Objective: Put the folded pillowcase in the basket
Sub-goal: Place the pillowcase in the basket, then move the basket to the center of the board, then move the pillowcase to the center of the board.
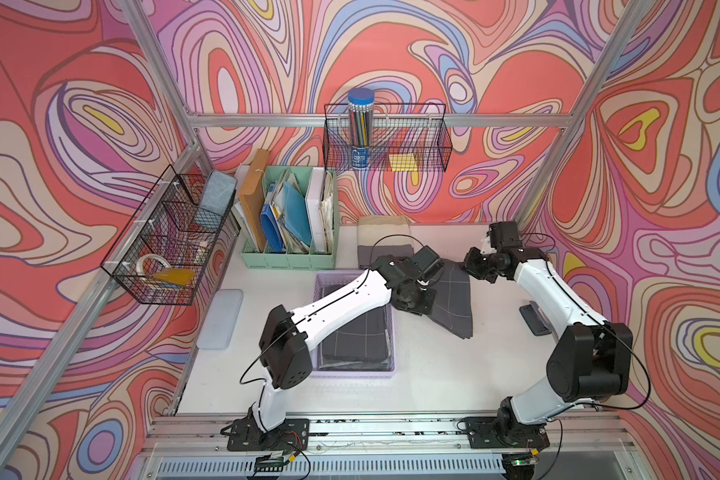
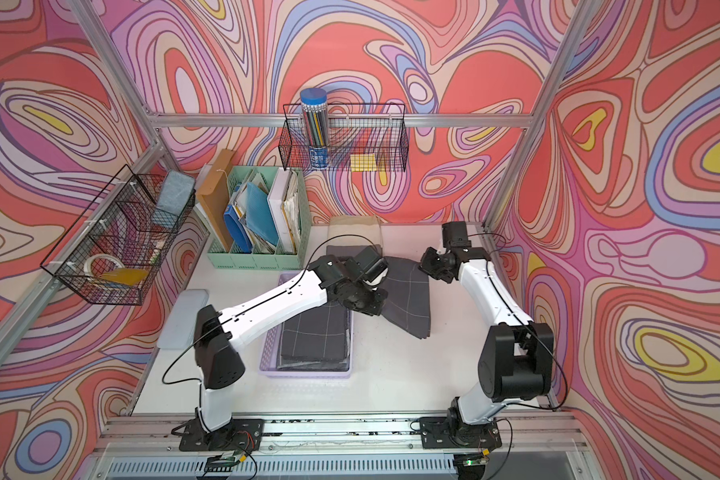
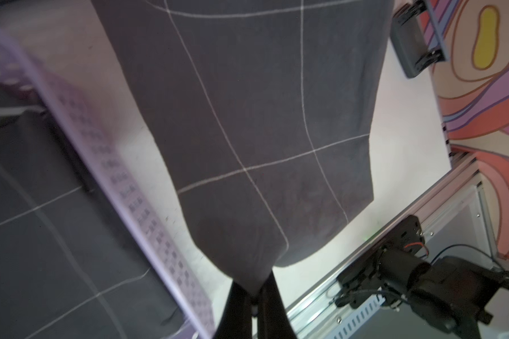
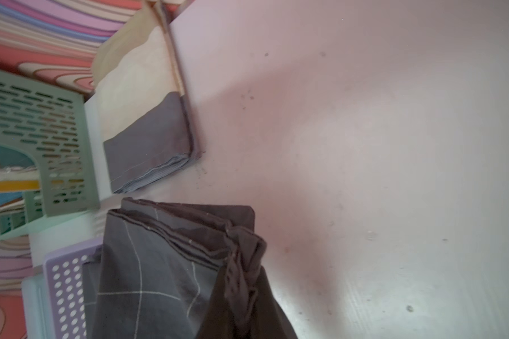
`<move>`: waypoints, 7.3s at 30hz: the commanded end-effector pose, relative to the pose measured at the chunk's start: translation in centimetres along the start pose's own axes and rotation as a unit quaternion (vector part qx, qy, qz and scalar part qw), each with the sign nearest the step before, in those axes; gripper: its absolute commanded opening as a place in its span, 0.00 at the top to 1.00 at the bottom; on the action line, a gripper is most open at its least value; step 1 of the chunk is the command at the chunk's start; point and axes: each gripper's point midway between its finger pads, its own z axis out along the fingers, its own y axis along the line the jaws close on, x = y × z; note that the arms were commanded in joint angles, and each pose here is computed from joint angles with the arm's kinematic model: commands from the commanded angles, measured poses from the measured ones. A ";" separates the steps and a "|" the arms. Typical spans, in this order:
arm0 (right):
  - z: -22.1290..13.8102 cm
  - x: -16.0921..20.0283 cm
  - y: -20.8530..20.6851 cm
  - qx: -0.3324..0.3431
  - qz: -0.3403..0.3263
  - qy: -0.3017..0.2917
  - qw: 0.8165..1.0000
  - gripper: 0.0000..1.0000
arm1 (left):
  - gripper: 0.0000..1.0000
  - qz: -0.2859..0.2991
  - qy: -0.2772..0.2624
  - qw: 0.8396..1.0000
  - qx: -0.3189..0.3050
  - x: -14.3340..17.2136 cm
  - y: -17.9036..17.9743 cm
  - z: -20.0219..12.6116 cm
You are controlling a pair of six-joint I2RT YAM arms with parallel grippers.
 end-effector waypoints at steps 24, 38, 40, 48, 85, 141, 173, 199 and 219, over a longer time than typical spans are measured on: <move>12.0 12.1 17.9 -0.066 -0.129 0.113 0.983 1.00 | 1.00 -0.242 0.037 0.956 -0.160 16.3 18.8 -4.5; 15.7 13.9 16.4 -0.049 -0.133 0.126 0.982 0.84 | 1.00 -0.252 0.095 0.941 -0.207 19.3 21.7 -0.3; 15.9 13.7 16.4 -0.047 -0.134 0.121 0.982 0.75 | 1.00 -0.255 0.104 0.939 -0.206 19.6 21.8 0.2; 13.9 12.4 16.6 -0.044 -0.148 0.096 0.983 0.59 | 0.46 -0.256 0.107 0.940 -0.199 19.6 21.6 -0.1; 3.0 14.9 9.9 -0.011 -0.186 0.082 0.979 0.53 | 1.00 -0.240 0.035 0.967 -0.081 4.3 17.0 11.1; -0.9 4.1 -20.3 0.448 -0.072 0.089 0.887 0.95 | 0.39 -0.163 -0.069 0.982 -0.066 1.0 18.2 -1.2; -5.3 2.6 -10.4 0.180 -0.017 -0.044 0.983 0.52 | 0.30 -0.214 -0.092 0.966 -0.111 -15.0 22.6 13.0; -6.2 2.0 -8.8 0.144 -0.017 -0.061 0.988 0.56 | 0.98 -0.264 -0.035 0.961 -0.072 -13.5 23.6 19.1; -2.5 5.8 0.4 0.034 -0.082 -0.004 0.996 0.56 | 1.00 -0.218 0.150 0.945 -0.194 11.2 22.7 4.1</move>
